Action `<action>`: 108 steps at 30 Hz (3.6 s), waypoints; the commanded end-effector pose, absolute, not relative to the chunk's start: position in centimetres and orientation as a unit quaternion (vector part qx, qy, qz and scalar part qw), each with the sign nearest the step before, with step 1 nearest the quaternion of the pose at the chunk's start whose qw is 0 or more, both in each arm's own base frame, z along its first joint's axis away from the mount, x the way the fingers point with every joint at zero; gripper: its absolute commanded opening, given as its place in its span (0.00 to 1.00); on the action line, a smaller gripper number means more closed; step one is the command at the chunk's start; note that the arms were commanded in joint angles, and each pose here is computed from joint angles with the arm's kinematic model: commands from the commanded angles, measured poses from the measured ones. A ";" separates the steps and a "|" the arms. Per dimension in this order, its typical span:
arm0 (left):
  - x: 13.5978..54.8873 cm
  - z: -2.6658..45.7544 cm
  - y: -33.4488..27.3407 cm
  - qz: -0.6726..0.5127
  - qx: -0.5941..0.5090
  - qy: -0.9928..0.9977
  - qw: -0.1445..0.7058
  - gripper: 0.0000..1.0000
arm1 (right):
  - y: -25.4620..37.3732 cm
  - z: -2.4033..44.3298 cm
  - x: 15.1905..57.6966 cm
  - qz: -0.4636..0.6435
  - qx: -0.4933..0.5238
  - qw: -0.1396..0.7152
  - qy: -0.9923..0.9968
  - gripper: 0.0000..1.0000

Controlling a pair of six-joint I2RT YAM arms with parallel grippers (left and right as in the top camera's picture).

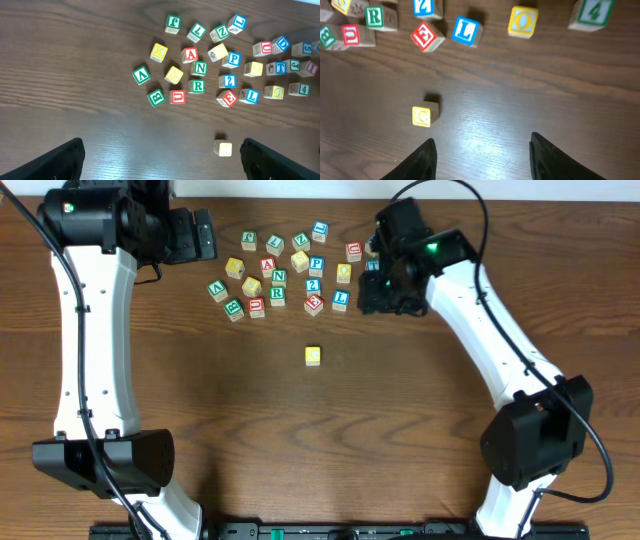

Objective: Spell out CORL
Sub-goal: 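Move the right gripper to the yellow O block and grasp it, then carry the yellow O block and set it right of the C block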

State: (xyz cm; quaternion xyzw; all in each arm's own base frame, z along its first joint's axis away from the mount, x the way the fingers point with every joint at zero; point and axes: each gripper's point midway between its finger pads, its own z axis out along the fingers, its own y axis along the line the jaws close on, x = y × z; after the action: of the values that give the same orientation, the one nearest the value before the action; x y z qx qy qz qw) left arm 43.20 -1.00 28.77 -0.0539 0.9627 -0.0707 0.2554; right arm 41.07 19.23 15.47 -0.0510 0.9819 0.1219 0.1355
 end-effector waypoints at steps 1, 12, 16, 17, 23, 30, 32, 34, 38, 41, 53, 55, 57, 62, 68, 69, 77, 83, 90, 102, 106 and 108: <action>43.3 27.9 -0.8 -0.065 -0.059 0.966 0.244 0.98 | 18.1 18.8 43.2 0.137 -0.068 0.189 0.970 0.55; 43.3 27.9 -0.8 -0.065 -0.059 0.966 0.244 0.98 | 19.0 20.6 46.5 0.159 -0.029 0.257 0.953 0.51; 43.3 27.9 -0.8 -0.065 -0.059 0.966 0.244 0.98 | 19.2 19.2 47.3 0.153 -0.016 0.253 0.955 0.50; 43.3 27.9 -0.8 -0.065 -0.059 0.966 0.244 0.98 | 19.3 18.2 47.8 0.148 -0.015 0.249 0.957 0.51; 43.3 27.9 -0.8 -0.065 -0.059 0.966 0.244 0.98 | 19.4 12.6 49.9 0.123 -0.004 0.230 0.965 0.51; 43.3 27.9 -0.8 -0.065 -0.059 0.966 0.244 0.98 | 17.3 7.9 51.6 0.051 0.026 0.229 0.972 0.52; 43.3 27.9 -0.8 -0.065 -0.059 0.966 0.244 0.98 | 17.5 6.9 51.7 0.050 0.028 0.224 0.973 0.52; 43.3 27.9 -0.8 -0.065 -0.059 0.966 0.244 0.98 | 17.6 5.9 51.8 0.048 0.028 0.218 0.974 0.53; 43.3 27.9 -0.8 -0.065 -0.059 0.966 0.244 0.98 | 17.8 3.4 51.7 0.050 0.032 0.200 0.978 0.55; 43.3 27.9 -0.8 -0.065 -0.059 0.966 0.244 0.98 | 18.0 1.9 51.6 0.052 0.031 0.189 0.980 0.55; 43.3 27.9 -0.8 -0.065 -0.059 0.966 0.244 0.98 | 17.9 2.0 51.9 0.054 0.022 0.192 0.980 0.36; 43.3 27.9 -0.8 -0.065 -0.059 0.966 0.244 0.98 | 17.8 2.3 52.0 0.055 0.019 0.195 0.979 0.33; 43.3 27.9 -0.8 -0.065 -0.059 0.966 0.244 0.98 | 17.8 2.8 52.0 0.056 0.019 0.198 0.978 0.28; 43.3 27.9 -0.8 -0.065 -0.059 0.966 0.244 0.98 | 17.9 4.9 51.9 0.061 0.013 0.209 0.976 0.26; 43.3 27.9 -0.8 -0.065 -0.059 0.966 0.244 0.98 | 17.8 9.6 50.1 0.066 -0.013 0.213 0.975 0.25; 43.3 27.9 -0.8 -0.065 -0.059 0.966 0.244 0.98 | 17.8 10.0 49.7 0.066 -0.014 0.211 0.975 0.25; 43.3 27.9 -0.8 -0.065 -0.059 0.966 0.244 0.98 | 19.8 10.2 43.8 0.092 -0.052 0.113 0.988 0.25; 43.3 27.9 -0.8 -0.065 -0.059 0.966 0.244 0.98 | 21.8 8.1 39.9 0.078 -0.086 0.061 0.991 0.26; 43.3 27.9 -0.8 -0.065 -0.059 0.966 0.244 0.98 | 24.3 5.6 38.1 0.082 -0.081 0.055 0.992 0.26; 43.3 27.9 -0.8 -0.065 -0.059 0.966 0.244 0.98 | 25.7 2.2 37.4 0.084 -0.049 0.073 0.993 0.25; 43.3 27.9 -0.8 -0.065 -0.059 0.966 0.244 0.98 | 25.9 0.9 36.7 0.076 -0.057 0.078 0.992 0.25; 43.3 27.9 -0.8 -0.065 -0.059 0.966 0.244 0.98 | 26.0 0.7 36.7 0.072 -0.057 0.082 0.992 0.26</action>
State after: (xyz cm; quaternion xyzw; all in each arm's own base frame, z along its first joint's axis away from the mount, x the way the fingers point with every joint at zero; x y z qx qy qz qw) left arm 43.21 -1.00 28.75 -0.0541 0.9628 -0.0708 0.2552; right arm 37.18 25.81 1.13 -0.0605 0.9915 0.0854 0.0777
